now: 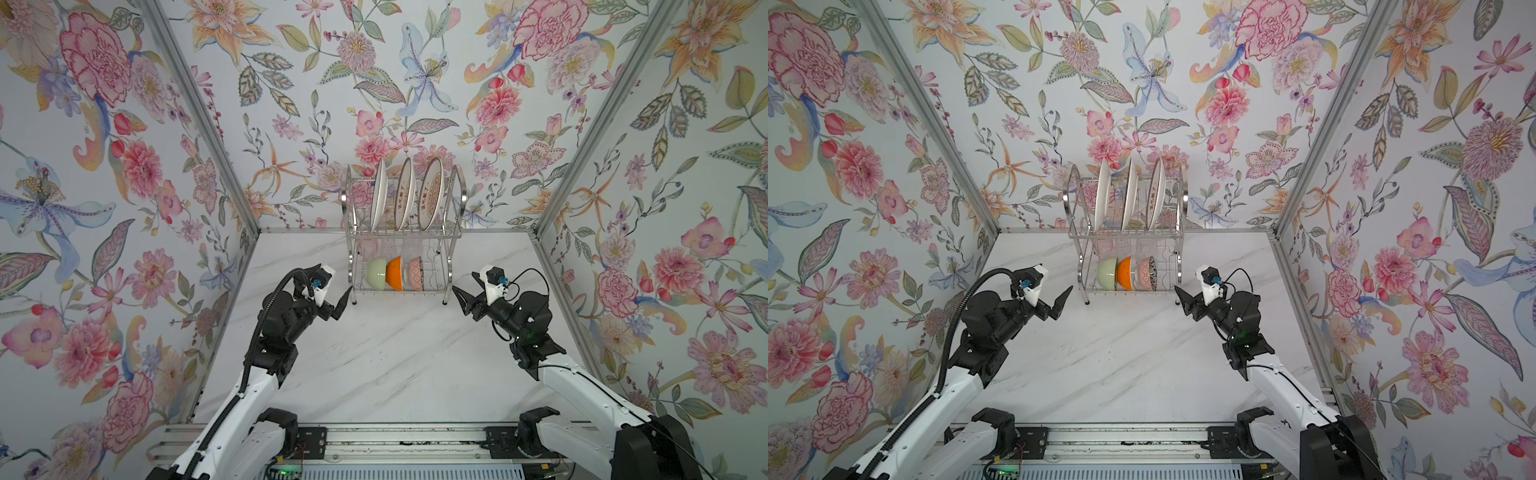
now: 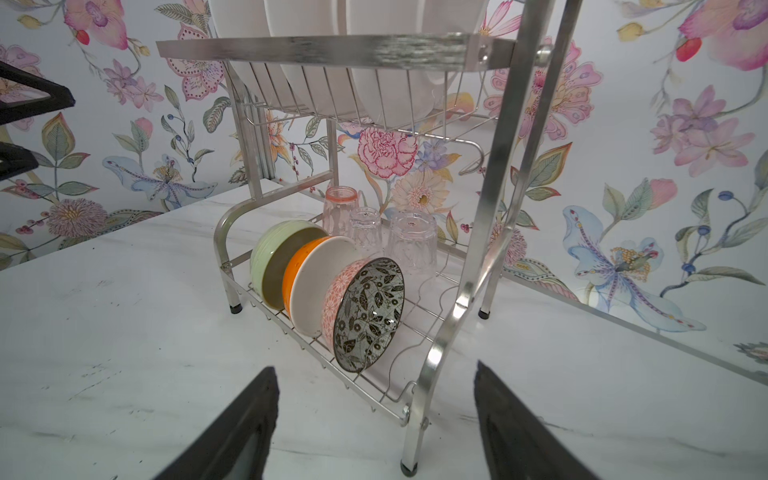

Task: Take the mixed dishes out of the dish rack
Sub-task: 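Raise both grippers toward the lower tier of the dish rack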

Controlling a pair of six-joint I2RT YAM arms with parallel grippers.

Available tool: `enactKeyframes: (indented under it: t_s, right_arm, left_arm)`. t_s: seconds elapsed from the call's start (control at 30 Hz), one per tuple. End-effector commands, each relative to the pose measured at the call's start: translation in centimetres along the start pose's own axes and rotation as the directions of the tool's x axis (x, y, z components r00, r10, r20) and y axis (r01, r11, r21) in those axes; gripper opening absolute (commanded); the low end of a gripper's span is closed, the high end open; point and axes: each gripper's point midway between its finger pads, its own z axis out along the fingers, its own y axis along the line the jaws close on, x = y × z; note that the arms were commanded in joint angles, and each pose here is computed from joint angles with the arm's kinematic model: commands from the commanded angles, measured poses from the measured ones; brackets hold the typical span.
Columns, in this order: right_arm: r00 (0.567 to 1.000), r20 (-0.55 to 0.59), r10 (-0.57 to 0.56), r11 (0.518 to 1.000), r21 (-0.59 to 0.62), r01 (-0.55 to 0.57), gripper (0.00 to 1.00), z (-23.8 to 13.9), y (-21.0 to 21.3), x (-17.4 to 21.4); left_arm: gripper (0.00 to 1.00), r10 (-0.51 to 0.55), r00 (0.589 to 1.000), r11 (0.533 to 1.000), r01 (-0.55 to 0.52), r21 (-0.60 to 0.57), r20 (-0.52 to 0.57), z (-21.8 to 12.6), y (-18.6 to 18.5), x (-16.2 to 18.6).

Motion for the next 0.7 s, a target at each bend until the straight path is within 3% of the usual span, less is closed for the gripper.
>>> enactKeyframes:
  t_s: [0.0,0.33,0.67]
  right_arm:
    - [1.000,0.006,0.013,0.999,-0.046,-0.013,0.73,1.2,0.7,-0.9]
    - [1.000,-0.007,0.030,0.987,-0.160,-0.031,0.67,4.4,2.4,-0.8]
    - [0.993,-0.038,0.112,0.972,-0.202,-0.117,0.59,7.4,2.4,0.3]
  left_arm:
    - [0.99,0.017,1.000,1.000,-0.016,0.022,-0.021,0.5,-0.9,0.5]
    - [0.99,0.011,0.998,0.998,-0.007,0.066,-0.057,0.4,-2.6,2.1]
    - [0.99,-0.014,0.998,1.000,0.014,0.012,-0.055,-1.1,-2.4,3.0]
